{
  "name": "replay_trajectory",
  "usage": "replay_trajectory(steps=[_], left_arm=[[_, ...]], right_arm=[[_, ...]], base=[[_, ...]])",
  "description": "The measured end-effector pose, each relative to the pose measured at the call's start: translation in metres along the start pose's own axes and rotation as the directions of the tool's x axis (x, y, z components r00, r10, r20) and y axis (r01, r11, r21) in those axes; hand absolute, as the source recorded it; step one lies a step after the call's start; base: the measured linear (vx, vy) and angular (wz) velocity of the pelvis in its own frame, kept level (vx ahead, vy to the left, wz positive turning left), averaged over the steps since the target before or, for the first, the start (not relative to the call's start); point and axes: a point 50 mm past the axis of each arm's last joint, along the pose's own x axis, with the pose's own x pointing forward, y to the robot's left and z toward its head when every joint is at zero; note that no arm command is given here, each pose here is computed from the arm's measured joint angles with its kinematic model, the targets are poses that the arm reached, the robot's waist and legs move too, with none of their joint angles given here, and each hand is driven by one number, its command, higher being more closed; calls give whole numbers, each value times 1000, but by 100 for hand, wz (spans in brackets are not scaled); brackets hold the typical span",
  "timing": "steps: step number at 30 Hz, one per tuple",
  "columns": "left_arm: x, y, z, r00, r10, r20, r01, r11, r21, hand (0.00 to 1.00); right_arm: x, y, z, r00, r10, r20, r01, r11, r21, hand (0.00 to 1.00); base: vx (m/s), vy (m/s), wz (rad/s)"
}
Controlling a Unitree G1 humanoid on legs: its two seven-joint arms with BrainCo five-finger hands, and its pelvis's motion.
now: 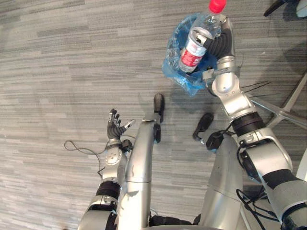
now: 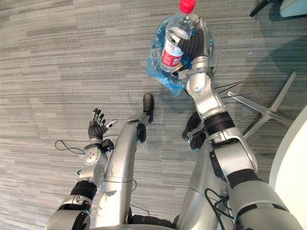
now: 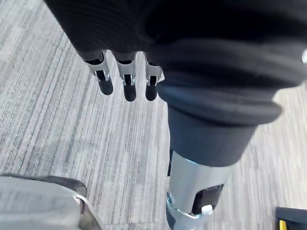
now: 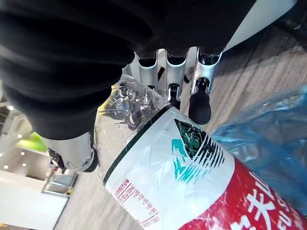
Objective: Gather rubbish on tea table into small bin, then transfer packed bag to large trash can.
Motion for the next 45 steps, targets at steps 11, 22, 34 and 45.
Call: replay_trajectory(steps=[11, 22, 34, 45], left_arm=[[0, 7, -3, 1000, -5, -17, 6, 999, 49, 0], [-1, 22, -5, 999, 20, -35, -17, 996, 89, 0], [-2, 18, -7, 1000, 15, -28, -13, 997, 76, 0], [-3, 17, -16, 997, 7, -73, 2, 993, 118, 0]], right_arm=[[-15, 5, 1, 999, 5, 44, -4, 1000, -18, 0], [-63, 47, -9, 981, 177, 84, -167, 980, -111, 0], [-106, 100, -53, 880, 460, -122, -471, 807, -355, 0], [-117, 103, -51, 874, 471, -118, -482, 815, -322, 0]], base=[[-25, 11, 1], [-22, 7, -2], [-11, -1, 9], [-42, -17, 4]])
